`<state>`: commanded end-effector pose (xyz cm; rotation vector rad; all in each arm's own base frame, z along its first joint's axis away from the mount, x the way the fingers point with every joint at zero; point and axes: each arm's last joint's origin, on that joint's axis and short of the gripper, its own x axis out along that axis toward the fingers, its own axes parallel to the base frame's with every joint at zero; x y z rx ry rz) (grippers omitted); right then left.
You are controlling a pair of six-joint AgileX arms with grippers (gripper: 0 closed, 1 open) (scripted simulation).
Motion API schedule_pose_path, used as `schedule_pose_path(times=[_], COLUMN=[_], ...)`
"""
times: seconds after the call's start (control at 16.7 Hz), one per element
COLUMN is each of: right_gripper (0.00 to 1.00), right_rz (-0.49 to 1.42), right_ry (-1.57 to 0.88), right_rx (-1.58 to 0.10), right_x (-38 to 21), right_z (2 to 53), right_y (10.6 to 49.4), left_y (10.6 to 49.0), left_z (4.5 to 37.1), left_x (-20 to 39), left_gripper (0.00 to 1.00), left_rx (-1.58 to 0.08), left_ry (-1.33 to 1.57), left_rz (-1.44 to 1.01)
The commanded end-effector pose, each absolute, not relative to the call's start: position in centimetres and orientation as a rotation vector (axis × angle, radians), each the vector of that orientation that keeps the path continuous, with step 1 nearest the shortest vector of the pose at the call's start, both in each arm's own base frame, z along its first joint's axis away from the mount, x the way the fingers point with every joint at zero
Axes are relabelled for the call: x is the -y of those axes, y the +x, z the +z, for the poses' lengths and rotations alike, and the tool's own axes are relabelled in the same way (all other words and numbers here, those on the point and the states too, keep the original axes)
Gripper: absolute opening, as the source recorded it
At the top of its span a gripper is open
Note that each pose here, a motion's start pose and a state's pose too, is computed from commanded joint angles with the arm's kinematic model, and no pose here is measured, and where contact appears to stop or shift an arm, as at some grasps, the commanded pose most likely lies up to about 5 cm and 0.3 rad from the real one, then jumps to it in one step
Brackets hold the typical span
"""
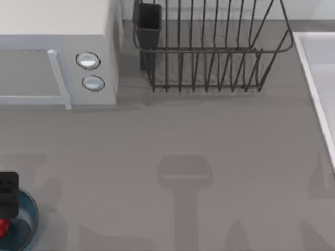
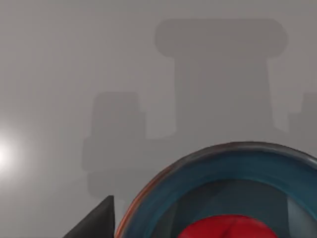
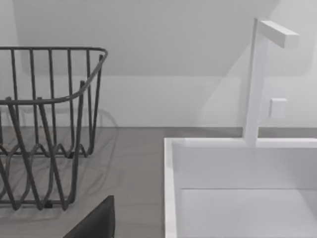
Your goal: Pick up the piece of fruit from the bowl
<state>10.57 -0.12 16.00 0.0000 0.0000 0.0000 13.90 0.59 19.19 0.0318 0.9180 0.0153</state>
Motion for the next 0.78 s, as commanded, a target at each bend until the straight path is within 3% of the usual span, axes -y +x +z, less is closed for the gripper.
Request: schedule_pose_path(times=[0.24,0.42,0.78], right_gripper=[1.00,1.00,1.00], right_rz=[0.000,0.000,0.000], right_ry=[0.000,0.000,0.000], right_rx=[0.000,0.000,0.000], right_x=[0.1,0.1,0.1], right_z=[16.0,16.0,16.0], right_y=[10.6,10.6,10.6], left_y=[16.3,17.7,18.3], left_z=[19.6,19.8,19.9], left_x=[-1.0,-1.3,-1.5], left_gripper=[1.00,1.00,1.00], left_rx=[-1.303,-1.492,-1.571], left_ry=[0.027,0.020,0.016], left_rz=[0.002,-0.010,-0.016])
